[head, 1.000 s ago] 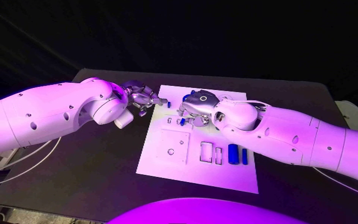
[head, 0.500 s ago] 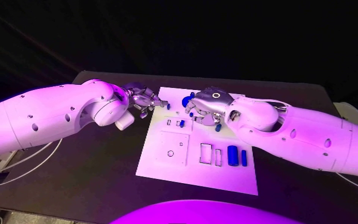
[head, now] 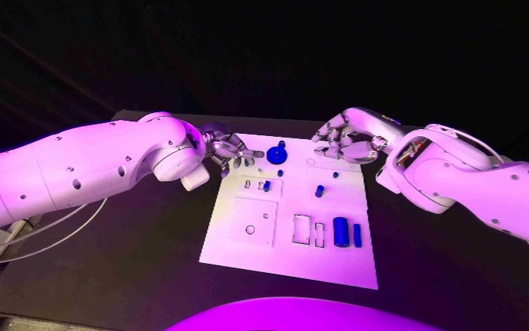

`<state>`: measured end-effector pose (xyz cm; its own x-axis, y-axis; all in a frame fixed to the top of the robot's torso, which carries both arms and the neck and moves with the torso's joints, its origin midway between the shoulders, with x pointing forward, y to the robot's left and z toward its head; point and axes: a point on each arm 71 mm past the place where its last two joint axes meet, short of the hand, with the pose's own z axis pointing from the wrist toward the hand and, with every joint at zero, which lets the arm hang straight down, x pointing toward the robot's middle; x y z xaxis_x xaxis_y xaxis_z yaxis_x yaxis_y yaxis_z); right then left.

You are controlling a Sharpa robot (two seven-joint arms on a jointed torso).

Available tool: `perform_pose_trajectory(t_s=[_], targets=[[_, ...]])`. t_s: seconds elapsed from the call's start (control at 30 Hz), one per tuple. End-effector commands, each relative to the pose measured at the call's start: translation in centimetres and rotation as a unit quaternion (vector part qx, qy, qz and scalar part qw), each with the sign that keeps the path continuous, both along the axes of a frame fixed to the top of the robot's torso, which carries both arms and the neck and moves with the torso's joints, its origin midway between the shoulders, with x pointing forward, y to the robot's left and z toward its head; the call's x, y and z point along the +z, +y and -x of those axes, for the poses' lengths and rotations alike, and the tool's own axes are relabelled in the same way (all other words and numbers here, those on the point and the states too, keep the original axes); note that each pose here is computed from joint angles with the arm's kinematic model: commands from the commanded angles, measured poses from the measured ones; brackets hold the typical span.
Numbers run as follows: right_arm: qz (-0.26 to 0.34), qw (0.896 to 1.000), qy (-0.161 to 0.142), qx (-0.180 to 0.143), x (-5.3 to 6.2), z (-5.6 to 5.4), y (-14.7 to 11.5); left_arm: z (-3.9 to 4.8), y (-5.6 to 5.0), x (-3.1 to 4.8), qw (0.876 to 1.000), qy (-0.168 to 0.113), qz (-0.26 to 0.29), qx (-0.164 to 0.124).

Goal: Assemble the parts on the task board

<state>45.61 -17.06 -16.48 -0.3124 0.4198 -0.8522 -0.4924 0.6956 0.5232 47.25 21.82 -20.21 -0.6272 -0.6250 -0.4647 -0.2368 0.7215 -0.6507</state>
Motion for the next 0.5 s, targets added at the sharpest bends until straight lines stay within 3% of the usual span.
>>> perform_pose_trajectory(t_s=[0.03,0.2,0.5], targets=[[-0.124,0.989,0.070,-0.039,0.4,-0.1,-1.5,-0.49,-0.6,0.21,0.994,0.021,-0.092,-0.055],[-0.166,0.981,0.084,-0.056,0.6,-0.1,-3.0,-1.63,-2.0,0.76,0.988,0.020,-0.134,-0.080],[-0.183,0.978,0.079,-0.068,0.8,0.0,-4.0,-3.10,-4.1,0.99,0.975,0.013,-0.194,-0.110]])
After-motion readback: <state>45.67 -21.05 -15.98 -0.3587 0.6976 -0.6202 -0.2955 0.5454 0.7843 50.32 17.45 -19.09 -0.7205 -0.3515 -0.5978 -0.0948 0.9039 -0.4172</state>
